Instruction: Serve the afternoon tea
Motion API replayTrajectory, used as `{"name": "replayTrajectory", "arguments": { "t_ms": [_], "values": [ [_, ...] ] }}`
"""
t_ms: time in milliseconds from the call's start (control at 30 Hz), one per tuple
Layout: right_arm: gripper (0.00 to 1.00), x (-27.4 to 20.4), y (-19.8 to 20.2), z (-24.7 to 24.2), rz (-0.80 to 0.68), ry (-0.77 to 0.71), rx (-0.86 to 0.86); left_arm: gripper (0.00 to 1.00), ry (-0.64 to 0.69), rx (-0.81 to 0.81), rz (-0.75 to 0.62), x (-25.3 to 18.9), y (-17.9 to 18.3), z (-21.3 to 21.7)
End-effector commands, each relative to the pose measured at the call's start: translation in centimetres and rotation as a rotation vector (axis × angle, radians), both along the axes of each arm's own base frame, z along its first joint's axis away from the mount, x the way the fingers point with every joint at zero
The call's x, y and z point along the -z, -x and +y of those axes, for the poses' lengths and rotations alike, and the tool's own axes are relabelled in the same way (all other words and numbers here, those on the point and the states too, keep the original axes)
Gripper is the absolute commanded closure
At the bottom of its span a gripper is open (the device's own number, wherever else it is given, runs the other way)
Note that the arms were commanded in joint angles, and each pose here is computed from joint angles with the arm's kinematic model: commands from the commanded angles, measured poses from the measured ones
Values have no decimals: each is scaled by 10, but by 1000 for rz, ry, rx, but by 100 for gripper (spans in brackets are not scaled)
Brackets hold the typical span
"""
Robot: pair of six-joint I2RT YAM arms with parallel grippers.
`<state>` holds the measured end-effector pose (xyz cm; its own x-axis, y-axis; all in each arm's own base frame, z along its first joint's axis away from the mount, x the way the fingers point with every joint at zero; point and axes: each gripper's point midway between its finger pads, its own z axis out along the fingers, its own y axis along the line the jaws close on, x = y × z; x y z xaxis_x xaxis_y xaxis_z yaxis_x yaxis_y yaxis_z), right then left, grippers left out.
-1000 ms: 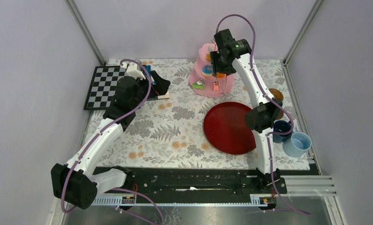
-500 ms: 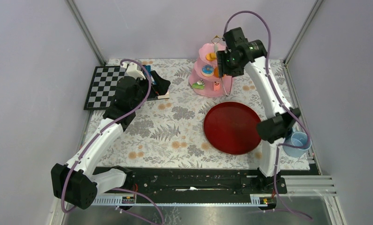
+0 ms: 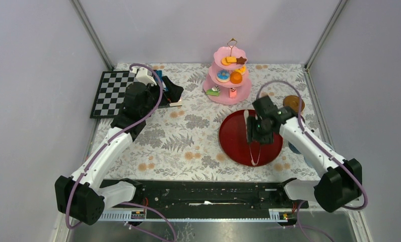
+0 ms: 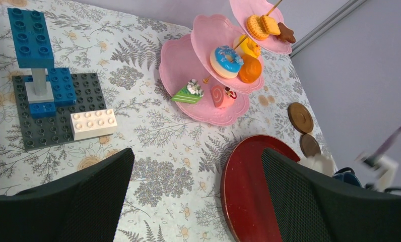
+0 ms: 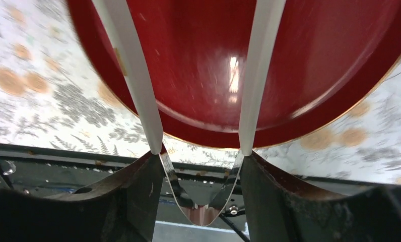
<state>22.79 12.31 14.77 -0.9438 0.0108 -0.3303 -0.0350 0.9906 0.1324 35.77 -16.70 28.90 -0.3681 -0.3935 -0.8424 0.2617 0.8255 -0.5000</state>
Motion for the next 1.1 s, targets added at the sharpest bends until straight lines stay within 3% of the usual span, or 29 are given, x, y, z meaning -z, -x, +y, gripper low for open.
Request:
{"name": "replayTrajectory", "arguments": {
  "t_ms": [0, 67, 433, 567, 1067],
  "values": [
    [40, 50, 36, 20, 89, -190, 128, 1, 34, 20, -89, -34, -4, -6],
    [40, 67, 45, 25, 121, -222, 148, 1, 34, 18, -88, -33, -5, -6],
    [34, 104, 55, 15, 169, -43, 156, 1, 1, 6, -54, -22, -7, -4],
    [32, 113, 58, 17, 180, -49, 159, 1, 8, 15, -55, -24, -6, -6],
    [13, 92, 47, 12, 114, -20, 133, 1, -5, 7, -65, -25, -7, -4]
  ]
}}
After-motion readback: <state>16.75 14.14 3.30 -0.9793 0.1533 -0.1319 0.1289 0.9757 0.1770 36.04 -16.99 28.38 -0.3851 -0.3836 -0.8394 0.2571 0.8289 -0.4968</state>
